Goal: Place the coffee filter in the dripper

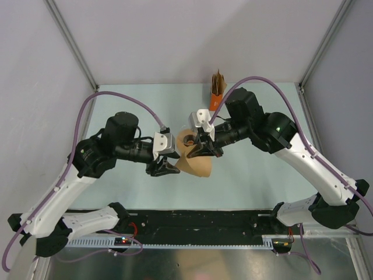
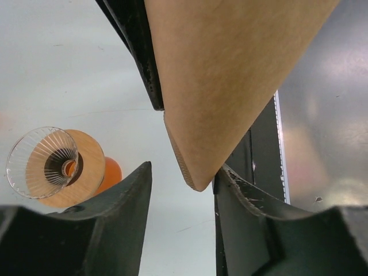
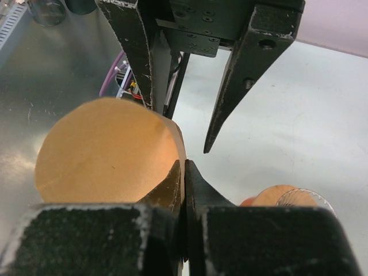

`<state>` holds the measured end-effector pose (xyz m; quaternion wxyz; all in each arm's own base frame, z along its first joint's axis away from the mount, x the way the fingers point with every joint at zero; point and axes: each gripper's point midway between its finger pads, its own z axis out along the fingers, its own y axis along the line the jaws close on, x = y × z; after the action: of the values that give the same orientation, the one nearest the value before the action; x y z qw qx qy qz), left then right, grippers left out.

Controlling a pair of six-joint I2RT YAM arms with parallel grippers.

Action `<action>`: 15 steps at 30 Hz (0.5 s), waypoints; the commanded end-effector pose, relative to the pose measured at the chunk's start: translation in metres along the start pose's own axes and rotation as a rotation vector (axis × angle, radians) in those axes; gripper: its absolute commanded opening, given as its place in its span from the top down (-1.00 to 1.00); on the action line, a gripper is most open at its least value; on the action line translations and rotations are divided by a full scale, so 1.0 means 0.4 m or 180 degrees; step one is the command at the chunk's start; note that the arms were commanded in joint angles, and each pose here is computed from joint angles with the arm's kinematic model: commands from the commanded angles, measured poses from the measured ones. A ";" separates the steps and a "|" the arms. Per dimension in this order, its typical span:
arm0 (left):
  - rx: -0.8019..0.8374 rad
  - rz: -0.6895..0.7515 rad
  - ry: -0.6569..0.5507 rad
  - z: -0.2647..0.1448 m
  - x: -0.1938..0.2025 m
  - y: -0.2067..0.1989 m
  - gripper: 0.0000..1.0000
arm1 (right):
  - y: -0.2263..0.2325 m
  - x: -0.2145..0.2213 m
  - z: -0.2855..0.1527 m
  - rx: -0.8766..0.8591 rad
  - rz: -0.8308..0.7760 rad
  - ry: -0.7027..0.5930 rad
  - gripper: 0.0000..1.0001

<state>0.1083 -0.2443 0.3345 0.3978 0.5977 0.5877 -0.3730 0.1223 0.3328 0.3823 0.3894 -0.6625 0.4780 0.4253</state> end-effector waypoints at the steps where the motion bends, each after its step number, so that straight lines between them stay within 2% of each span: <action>1: 0.0074 0.0046 -0.0157 -0.010 -0.048 -0.014 -0.01 | -0.002 -0.026 -0.006 0.0029 -0.0087 -0.0047 1.00; 10: 0.0092 0.0018 -0.0160 -0.008 -0.048 -0.015 0.26 | -0.003 -0.028 -0.007 0.0046 -0.0024 -0.0058 1.00; 14: 0.0100 0.0008 -0.0144 -0.005 -0.041 -0.016 0.57 | -0.003 -0.039 -0.012 0.0068 -0.0013 -0.0089 0.99; 15: 0.0100 0.0007 -0.0145 -0.005 -0.041 -0.015 0.65 | -0.004 -0.046 -0.015 0.0079 -0.0022 -0.0107 0.93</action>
<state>0.1053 -0.2466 0.3339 0.3866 0.5943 0.5910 -0.3849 0.1240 0.3336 0.3792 0.3846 -0.6596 0.4865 0.4246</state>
